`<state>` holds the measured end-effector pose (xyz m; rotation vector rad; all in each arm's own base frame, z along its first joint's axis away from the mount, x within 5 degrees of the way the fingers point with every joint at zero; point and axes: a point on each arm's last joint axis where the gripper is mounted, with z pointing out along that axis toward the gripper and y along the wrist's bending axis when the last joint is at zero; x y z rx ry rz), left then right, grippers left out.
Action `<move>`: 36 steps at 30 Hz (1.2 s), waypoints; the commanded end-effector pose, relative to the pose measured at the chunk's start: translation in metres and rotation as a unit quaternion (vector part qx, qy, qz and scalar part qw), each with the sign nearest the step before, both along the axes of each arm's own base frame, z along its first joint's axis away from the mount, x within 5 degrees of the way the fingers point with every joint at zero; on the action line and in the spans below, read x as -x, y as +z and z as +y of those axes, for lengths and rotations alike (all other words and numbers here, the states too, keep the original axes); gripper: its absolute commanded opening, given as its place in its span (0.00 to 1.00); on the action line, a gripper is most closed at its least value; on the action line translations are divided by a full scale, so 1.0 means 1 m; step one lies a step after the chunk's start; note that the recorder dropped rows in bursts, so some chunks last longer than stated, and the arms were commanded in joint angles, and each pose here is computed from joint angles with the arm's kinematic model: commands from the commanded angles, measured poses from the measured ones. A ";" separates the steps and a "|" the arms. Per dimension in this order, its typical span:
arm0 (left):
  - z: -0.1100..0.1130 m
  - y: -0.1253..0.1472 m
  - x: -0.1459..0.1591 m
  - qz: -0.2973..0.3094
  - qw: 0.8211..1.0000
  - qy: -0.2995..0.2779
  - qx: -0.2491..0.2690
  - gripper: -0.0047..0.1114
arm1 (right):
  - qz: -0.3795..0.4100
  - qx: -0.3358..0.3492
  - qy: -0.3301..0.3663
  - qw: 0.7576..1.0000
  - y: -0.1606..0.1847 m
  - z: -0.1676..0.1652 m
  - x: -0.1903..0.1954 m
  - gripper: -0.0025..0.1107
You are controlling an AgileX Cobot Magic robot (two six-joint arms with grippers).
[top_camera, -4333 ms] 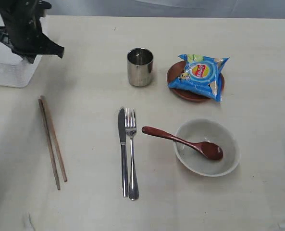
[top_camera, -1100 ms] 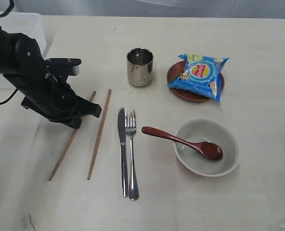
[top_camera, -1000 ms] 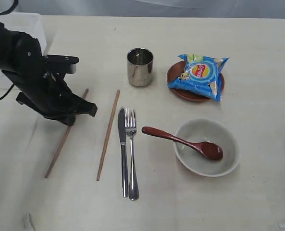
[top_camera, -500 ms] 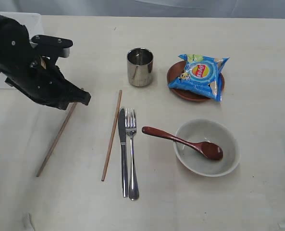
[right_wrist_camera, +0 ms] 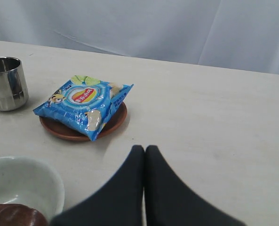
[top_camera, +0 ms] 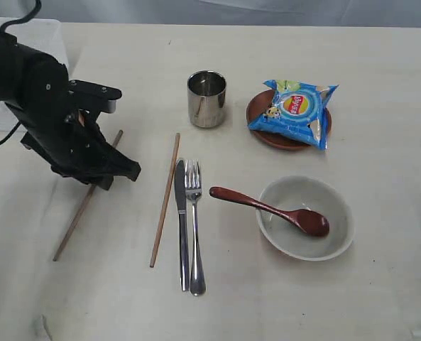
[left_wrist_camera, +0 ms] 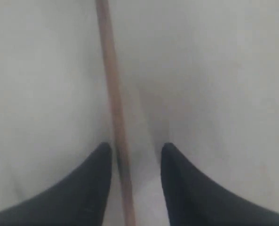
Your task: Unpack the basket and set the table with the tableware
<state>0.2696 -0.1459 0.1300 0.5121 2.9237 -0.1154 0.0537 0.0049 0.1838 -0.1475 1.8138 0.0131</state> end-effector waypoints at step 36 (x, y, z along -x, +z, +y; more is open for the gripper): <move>-0.065 0.135 0.044 -0.024 0.981 0.010 0.191 0.04 | 0.000 0.002 -0.003 1.000 -0.001 0.000 0.000 0.02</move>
